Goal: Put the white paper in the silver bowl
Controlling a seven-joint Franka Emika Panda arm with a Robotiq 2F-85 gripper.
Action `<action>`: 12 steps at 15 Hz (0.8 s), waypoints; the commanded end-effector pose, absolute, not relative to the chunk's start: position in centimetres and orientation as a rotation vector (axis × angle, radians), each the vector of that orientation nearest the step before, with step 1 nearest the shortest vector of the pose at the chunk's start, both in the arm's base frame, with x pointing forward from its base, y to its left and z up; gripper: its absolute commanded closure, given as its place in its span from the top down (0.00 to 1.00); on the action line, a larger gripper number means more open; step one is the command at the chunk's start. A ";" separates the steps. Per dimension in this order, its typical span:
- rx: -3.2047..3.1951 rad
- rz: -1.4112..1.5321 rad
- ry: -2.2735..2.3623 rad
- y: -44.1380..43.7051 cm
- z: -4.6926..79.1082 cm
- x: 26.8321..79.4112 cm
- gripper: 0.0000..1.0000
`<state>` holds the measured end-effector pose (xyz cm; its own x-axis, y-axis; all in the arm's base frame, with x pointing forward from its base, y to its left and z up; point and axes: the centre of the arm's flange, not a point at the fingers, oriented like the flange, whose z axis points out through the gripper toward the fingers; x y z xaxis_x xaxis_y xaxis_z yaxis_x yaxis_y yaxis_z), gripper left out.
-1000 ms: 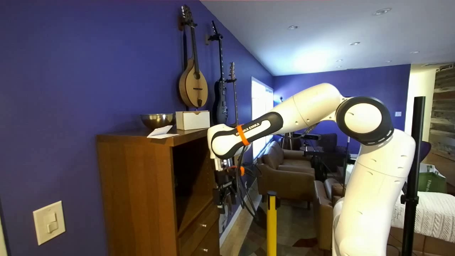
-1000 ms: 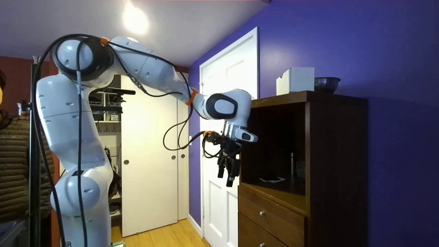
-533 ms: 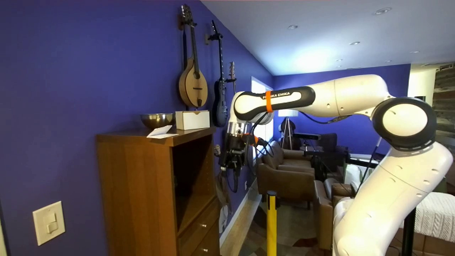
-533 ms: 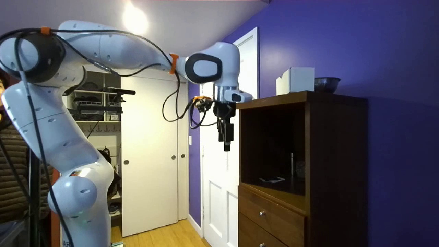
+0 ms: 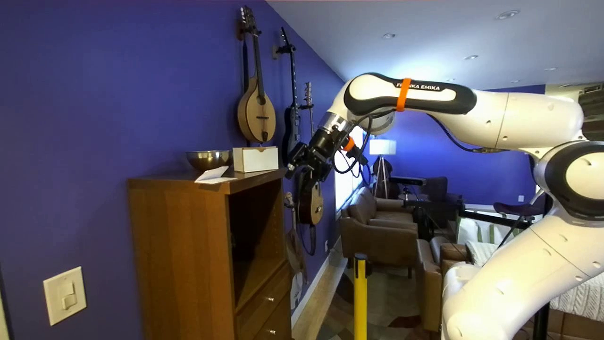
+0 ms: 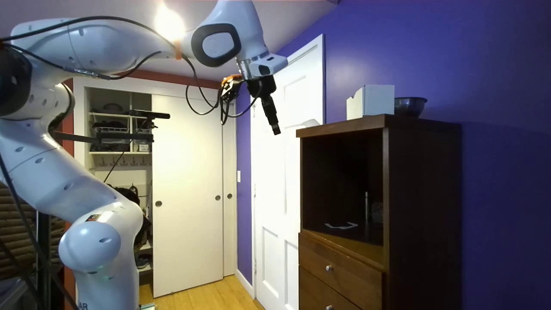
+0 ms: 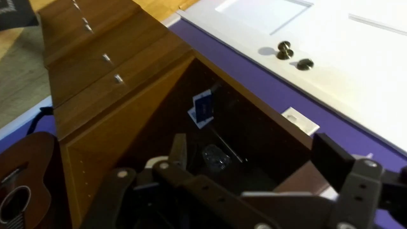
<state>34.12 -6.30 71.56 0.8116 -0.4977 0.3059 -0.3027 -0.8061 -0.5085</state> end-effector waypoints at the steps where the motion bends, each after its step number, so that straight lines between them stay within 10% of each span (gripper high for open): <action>1: -2.400 -0.815 0.616 -1.3 72.9 33.8 1.00; 12: -2.193 -0.781 0.856 6.2 76.2 36.5 1.00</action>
<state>35.41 3.46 74.39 0.6401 -0.6570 0.3981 -0.2952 -0.6888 -0.6621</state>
